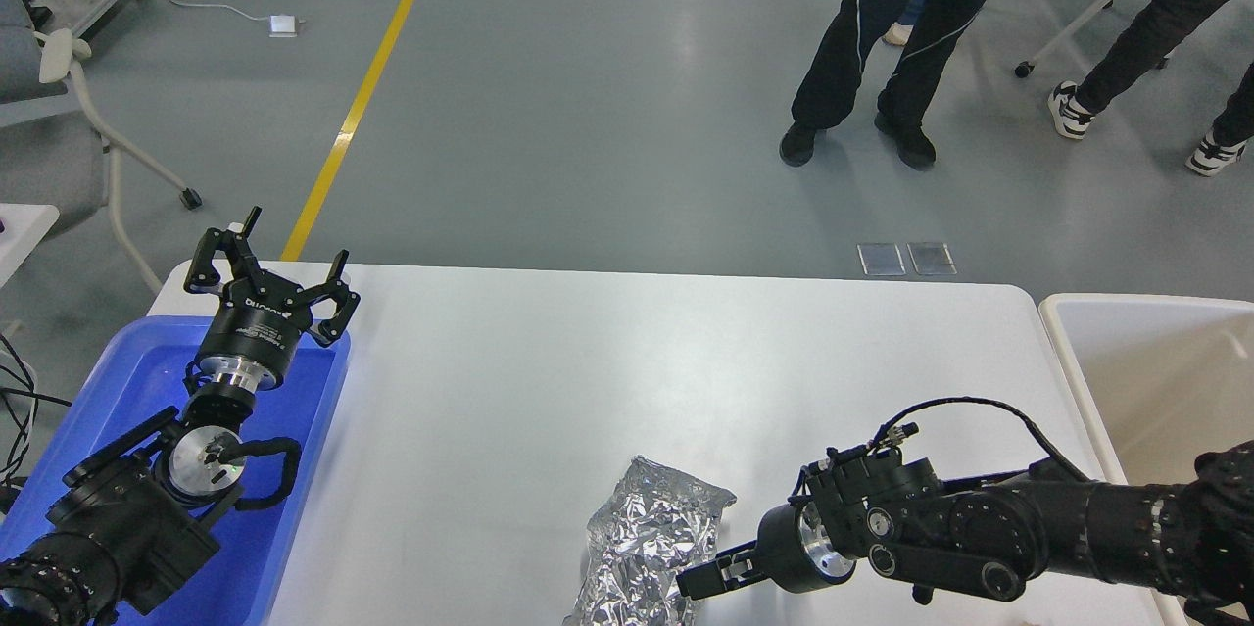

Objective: Tidy desktop
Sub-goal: 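Close the right gripper on the foil bag and lift it, then carry the foil bag with the right gripper over the white bin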

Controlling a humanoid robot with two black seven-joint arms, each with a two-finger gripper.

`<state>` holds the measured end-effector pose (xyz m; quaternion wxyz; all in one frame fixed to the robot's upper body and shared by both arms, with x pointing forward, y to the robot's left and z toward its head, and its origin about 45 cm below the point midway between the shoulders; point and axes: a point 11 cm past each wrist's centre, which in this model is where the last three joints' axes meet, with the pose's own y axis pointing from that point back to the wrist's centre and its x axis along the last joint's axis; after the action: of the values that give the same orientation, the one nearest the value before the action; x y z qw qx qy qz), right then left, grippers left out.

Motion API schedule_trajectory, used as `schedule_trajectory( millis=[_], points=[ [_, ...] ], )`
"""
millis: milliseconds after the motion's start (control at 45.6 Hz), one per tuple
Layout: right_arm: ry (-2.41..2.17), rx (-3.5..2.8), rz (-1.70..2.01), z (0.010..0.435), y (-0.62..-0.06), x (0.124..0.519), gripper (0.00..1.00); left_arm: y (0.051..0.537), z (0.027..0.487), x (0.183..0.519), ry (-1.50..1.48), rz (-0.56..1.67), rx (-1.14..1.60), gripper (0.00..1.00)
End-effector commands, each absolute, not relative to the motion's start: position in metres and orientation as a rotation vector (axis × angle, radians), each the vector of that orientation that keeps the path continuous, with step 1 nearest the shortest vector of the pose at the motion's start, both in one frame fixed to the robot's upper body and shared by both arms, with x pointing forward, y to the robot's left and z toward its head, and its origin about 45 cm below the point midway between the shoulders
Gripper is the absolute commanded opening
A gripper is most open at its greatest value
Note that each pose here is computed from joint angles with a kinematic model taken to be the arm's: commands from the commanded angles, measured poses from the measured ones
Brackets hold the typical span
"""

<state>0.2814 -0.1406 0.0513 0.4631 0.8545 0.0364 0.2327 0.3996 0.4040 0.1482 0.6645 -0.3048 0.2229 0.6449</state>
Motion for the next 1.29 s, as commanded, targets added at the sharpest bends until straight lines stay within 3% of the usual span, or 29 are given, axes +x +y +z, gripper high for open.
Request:
schedule_trajectory(
  millis=[0, 22, 504, 899, 1272],
  points=[
    [0.123, 2.071, 0.619, 0.049, -0.14, 0.282, 0.04, 0.404, 0.148, 0.4, 0.503, 1.457, -0.689, 1.0],
    [0.124, 2.069, 0.618, 0.048, -0.141, 0.282, 0.0, 0.404, 0.148, 0.4, 0.503, 1.457, -0.689, 1.0],
    [0.091, 2.058, 0.658, 0.07, -0.146, 0.303, 0.0, 0.404, 0.148, 0.4, 0.503, 1.457, -0.689, 1.0],
    [0.0, 2.093, 0.72, 0.165, -0.155, 0.35, 0.0, 0.404, 0.148, 0.4, 0.503, 1.457, -0.689, 1.0],
    [-0.081, 2.166, 0.624, 0.288, -0.19, 0.372, 0.0, 0.404, 0.148, 0.399, 0.503, 1.458, -0.688, 1.0]
  ],
)
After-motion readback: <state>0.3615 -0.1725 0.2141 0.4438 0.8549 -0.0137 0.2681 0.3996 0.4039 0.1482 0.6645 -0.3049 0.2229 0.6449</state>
